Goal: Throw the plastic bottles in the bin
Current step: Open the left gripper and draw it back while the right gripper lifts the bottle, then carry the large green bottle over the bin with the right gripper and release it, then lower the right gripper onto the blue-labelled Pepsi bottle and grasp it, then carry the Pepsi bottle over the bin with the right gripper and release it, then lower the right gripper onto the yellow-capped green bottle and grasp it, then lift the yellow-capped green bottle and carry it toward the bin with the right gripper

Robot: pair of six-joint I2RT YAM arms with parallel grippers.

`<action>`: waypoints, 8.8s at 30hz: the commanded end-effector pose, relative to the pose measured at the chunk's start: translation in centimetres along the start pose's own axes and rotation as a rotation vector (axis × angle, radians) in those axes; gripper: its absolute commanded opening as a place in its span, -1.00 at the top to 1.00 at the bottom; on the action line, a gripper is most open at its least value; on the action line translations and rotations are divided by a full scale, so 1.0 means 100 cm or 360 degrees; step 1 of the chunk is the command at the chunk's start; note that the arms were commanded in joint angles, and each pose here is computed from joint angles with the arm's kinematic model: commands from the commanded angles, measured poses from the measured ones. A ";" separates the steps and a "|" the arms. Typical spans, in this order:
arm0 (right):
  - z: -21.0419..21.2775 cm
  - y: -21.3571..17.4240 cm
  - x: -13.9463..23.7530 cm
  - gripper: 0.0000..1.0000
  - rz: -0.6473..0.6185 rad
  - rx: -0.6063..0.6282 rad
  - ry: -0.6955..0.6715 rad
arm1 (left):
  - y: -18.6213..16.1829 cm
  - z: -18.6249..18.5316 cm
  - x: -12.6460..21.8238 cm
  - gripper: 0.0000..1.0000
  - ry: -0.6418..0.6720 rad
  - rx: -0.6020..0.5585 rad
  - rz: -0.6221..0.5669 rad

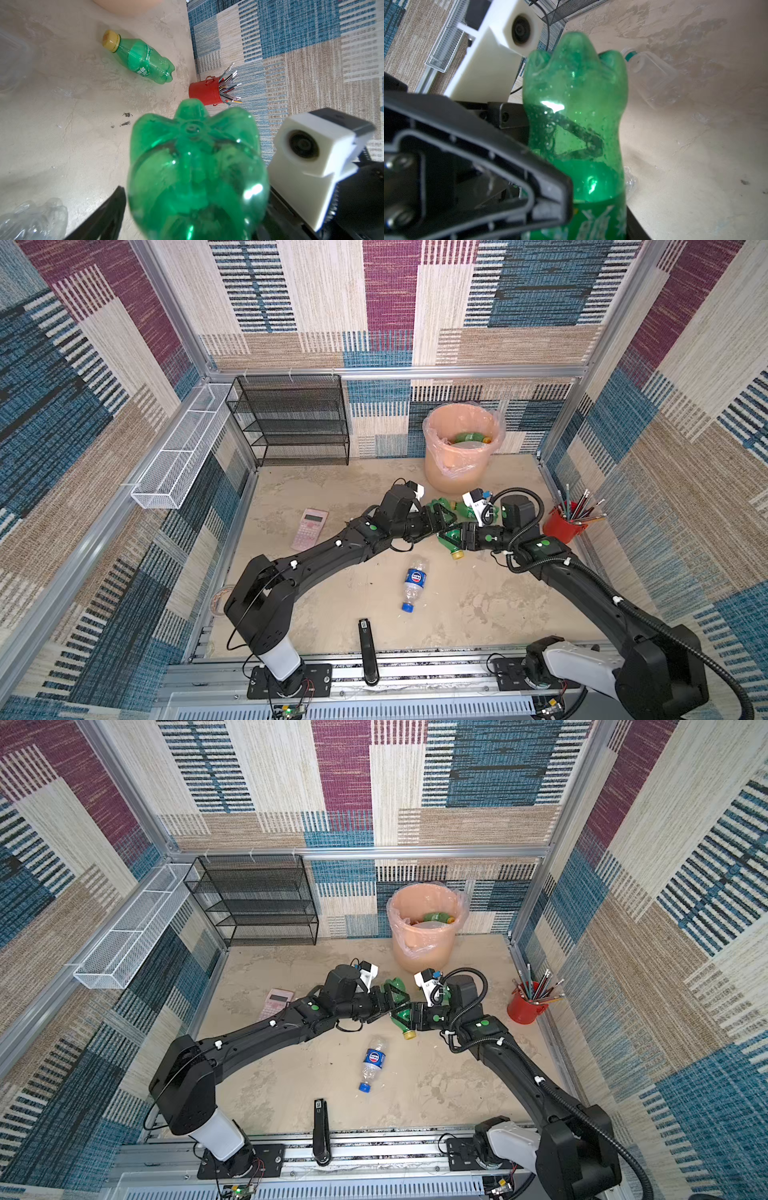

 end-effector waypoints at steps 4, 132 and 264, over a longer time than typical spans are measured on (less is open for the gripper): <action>-0.014 -0.020 0.013 0.07 -0.0011 -0.0053 -0.0156 | 0.027 -0.003 0.030 -0.96 0.0000 -0.0030 -0.0300; -0.031 -0.101 -0.078 0.05 0.0340 -0.0630 -0.0855 | -0.038 0.149 0.193 -0.62 0.0705 0.0274 -0.0013; -0.134 -0.021 0.048 0.15 -0.0451 -0.0836 -0.1085 | -0.028 0.147 0.204 -0.62 0.0729 0.0422 -0.0199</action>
Point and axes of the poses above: each gripper's point midway between its finger pads, its own x axis back along the fingers, its own z axis along the line the jaws close on, y = z × x, the point moved 2 cm from there along x, back along the fingers, and after that the axes turned 3 degrees about x, right-handed, at the moved point
